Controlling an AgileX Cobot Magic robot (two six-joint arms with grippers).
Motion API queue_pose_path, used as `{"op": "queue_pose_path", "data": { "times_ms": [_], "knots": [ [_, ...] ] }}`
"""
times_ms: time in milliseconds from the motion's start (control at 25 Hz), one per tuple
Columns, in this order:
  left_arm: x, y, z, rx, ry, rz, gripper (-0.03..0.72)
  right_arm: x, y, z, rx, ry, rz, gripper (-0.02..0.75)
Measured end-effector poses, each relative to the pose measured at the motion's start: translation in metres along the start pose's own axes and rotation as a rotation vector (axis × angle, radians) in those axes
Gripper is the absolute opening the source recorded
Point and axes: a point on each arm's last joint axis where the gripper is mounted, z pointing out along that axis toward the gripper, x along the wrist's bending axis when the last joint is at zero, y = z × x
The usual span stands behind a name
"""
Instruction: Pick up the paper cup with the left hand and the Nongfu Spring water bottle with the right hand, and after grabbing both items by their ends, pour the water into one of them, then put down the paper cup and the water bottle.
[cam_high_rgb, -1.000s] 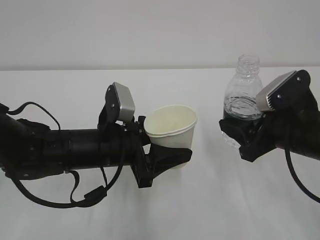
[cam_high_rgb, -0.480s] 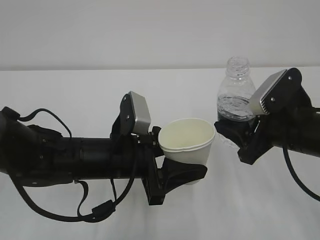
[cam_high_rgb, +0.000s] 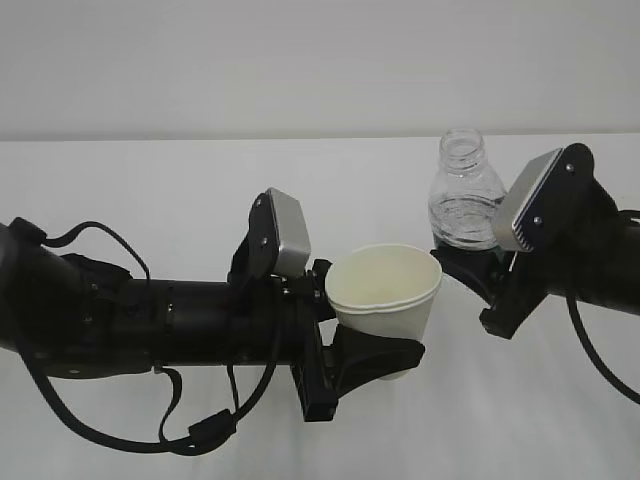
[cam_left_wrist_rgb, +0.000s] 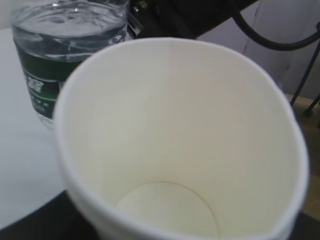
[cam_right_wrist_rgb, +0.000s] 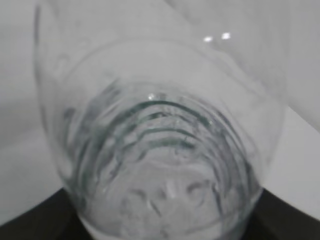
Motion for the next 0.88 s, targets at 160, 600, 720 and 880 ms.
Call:
{"op": "queue_pose_path", "data": {
  "times_ms": [160,600,720,880],
  "knots": [
    [-0.0013,0.0,0.0008,0.0,-0.004,0.001,0.45,0.0001,0.0,0.0,0.0,0.001,-0.071,0.456],
    [-0.0001,-0.0022,0.0008,0.025,0.008,0.001,0.45,-0.0042,-0.0001,0.0,0.007,-0.046,-0.217,0.456],
    [0.0001,-0.0027,0.0008,0.03,0.011,0.012,0.45,-0.0045,-0.0001,0.0,0.008,-0.048,-0.247,0.456],
    [0.0014,-0.002,0.0008,0.023,0.025,0.024,0.45,-0.0057,0.0011,-0.0001,-0.001,-0.064,-0.287,0.456]
  ]
}}
